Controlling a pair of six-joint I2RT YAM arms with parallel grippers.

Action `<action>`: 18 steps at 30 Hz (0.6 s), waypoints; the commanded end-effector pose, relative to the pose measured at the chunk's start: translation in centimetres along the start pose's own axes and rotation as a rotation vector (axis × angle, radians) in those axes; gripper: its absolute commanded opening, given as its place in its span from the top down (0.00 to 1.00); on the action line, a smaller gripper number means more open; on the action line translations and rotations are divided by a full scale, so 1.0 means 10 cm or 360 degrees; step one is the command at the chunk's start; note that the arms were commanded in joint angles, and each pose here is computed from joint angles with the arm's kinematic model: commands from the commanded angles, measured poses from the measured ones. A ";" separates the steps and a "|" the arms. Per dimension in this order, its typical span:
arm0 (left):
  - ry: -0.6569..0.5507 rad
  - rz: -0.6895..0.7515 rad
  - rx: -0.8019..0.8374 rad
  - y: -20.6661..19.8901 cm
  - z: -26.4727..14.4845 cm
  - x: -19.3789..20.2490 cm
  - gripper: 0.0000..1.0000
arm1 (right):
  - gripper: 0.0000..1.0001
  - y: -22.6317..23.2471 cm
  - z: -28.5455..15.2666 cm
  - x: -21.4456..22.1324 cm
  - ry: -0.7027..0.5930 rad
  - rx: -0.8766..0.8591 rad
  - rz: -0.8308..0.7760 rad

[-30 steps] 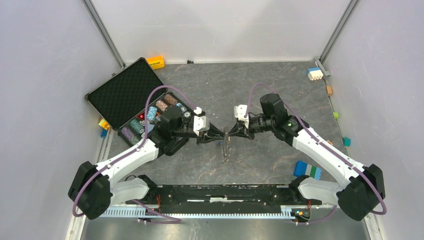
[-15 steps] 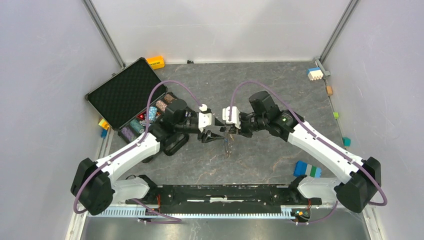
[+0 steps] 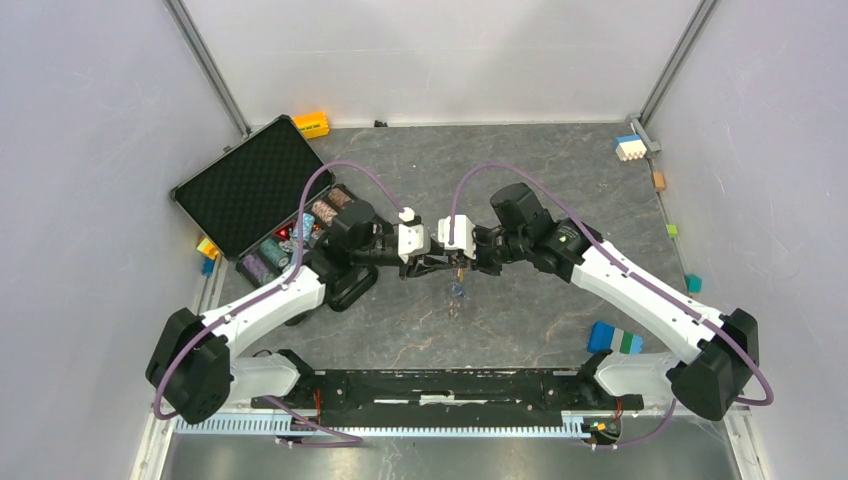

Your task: Put the keys on the keyring

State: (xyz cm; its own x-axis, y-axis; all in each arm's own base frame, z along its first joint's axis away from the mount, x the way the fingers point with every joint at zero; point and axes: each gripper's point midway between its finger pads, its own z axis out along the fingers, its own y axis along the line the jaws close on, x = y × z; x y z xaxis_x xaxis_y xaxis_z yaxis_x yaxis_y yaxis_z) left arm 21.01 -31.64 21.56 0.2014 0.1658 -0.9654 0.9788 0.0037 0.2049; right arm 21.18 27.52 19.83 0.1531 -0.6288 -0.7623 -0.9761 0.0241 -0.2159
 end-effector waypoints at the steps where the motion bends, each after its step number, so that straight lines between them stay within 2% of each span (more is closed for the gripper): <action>1: -0.0073 0.0000 0.0019 -0.01 0.03 -0.09 0.65 | 1.00 -0.13 -0.07 -0.24 -0.0096 0.0080 -0.0057; 6: -0.0075 -0.0014 0.0037 -0.04 0.03 -0.07 0.66 | 1.00 -0.13 -0.06 -0.23 -0.0102 0.0087 -0.0055; 10: -0.0076 -0.0031 0.0049 -0.05 0.05 -0.06 0.70 | 1.00 -0.13 -0.05 -0.23 -0.0107 0.0088 -0.0049; 18: -0.0078 -0.0040 0.0073 -0.07 0.06 -0.06 0.84 | 1.00 -0.13 -0.05 -0.23 -0.0110 0.0089 -0.0044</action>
State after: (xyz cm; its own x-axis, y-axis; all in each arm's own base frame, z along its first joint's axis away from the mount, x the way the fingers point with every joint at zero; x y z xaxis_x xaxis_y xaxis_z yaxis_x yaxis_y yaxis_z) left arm 20.80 -31.89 21.17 0.1731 0.1540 -0.9728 0.9847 -0.0056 0.1744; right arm 21.38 27.71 20.06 0.1519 -0.6208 -0.7691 -0.9750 0.0336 -0.2197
